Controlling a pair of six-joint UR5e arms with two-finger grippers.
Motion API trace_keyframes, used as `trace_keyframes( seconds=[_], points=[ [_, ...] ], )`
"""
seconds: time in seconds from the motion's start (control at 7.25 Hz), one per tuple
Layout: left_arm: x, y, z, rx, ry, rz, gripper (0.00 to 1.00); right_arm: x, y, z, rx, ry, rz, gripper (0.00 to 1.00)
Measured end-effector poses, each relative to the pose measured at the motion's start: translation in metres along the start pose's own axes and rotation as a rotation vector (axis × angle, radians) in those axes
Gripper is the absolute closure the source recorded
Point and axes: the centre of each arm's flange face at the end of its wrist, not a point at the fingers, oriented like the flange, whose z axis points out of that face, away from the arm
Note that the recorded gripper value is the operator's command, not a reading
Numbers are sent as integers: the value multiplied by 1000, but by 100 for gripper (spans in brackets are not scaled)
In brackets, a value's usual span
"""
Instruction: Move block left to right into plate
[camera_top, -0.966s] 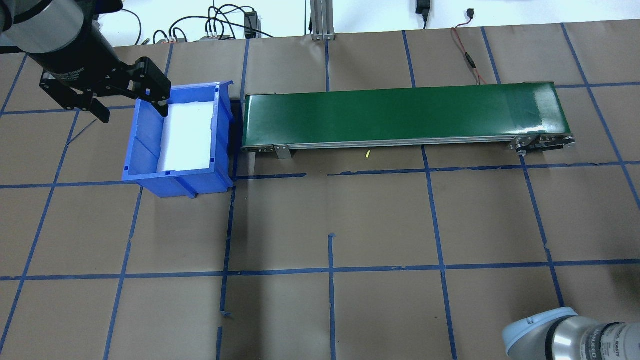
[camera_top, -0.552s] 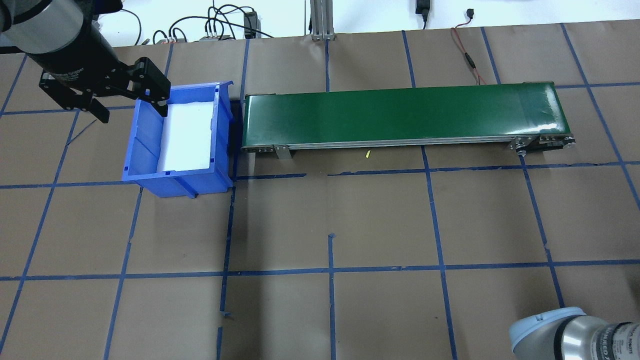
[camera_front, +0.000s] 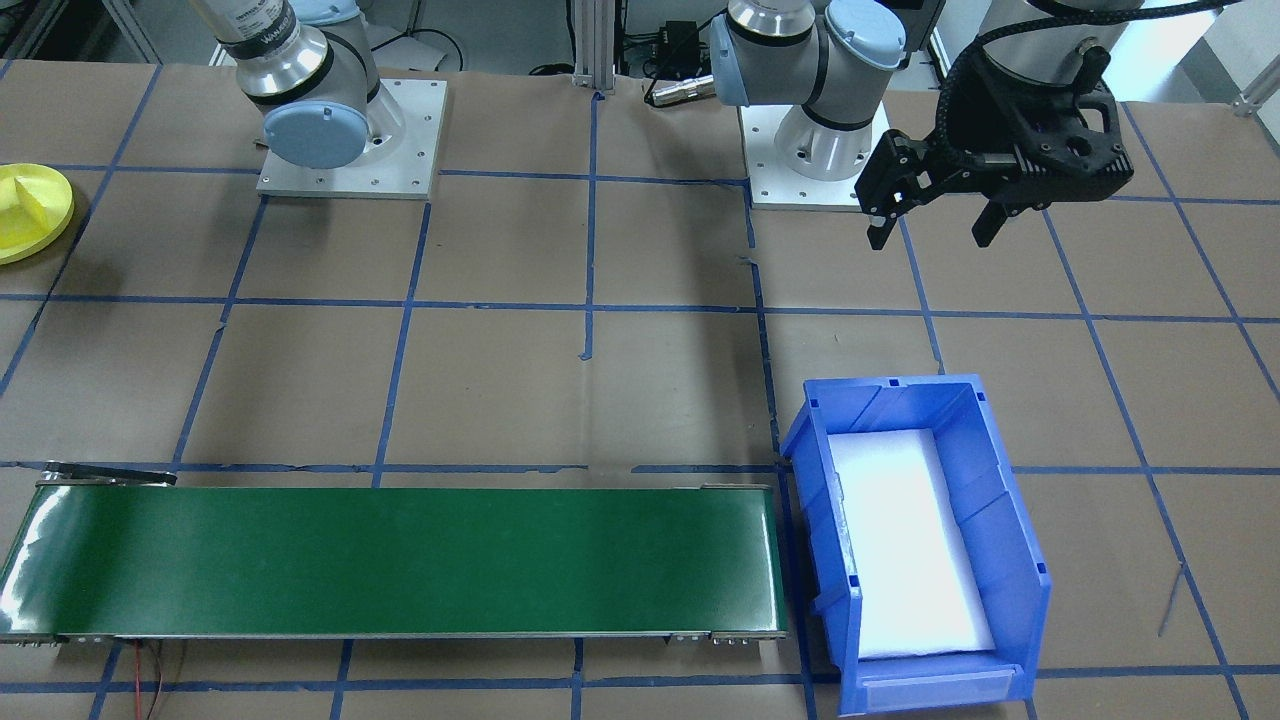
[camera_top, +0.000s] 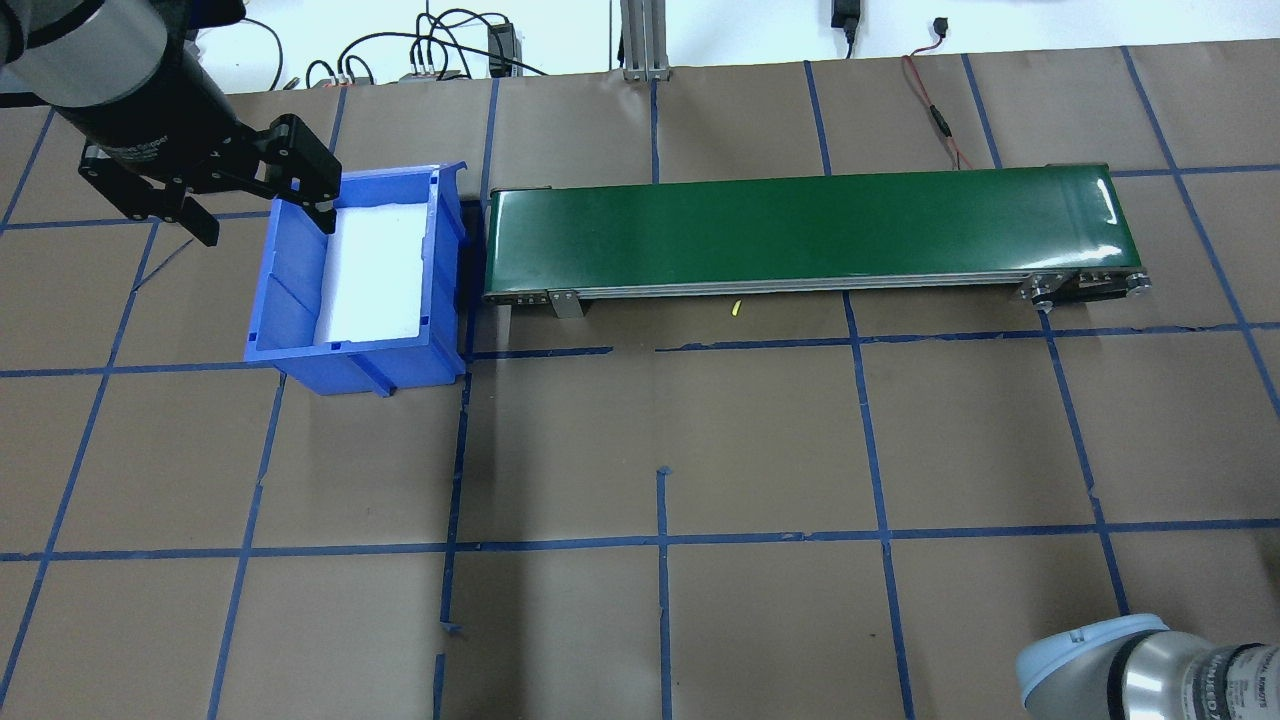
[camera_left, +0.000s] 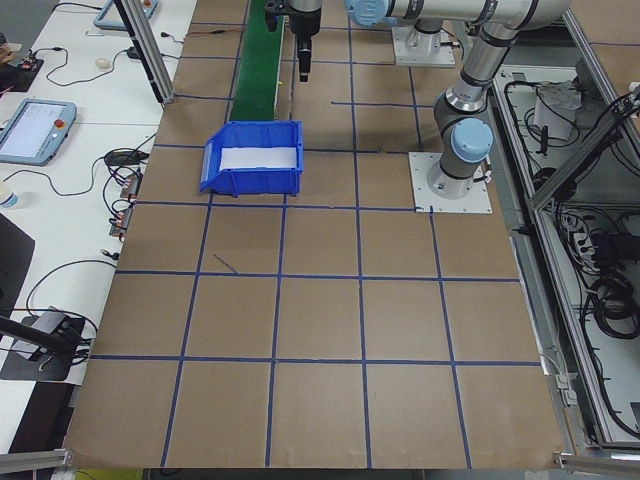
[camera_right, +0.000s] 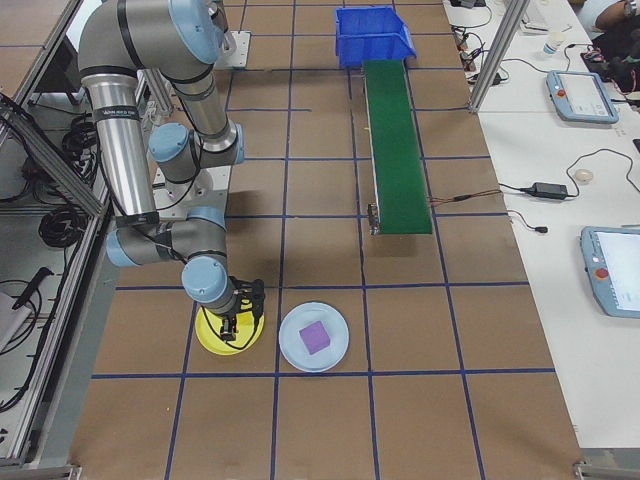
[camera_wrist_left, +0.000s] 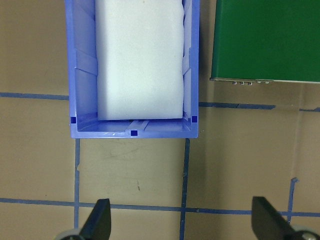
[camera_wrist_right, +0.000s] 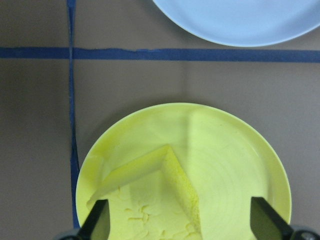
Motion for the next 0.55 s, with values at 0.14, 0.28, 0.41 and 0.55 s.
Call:
trace_keyframes(
  seconds=[0.14,0.28,0.41,0.55],
  points=[
    [0,0,0,0,0,0,0,-23,-49,-19,-25,36,-30,0],
    [0,0,0,0,0,0,0,-58,-102,-43,-47,70,-59,2],
    [0,0,0,0,0,0,0,-103,-152,-67,-60,87,-74,1],
    [0,0,0,0,0,0,0,-155,-194,-85,-66,98,-87,1]
  ],
)
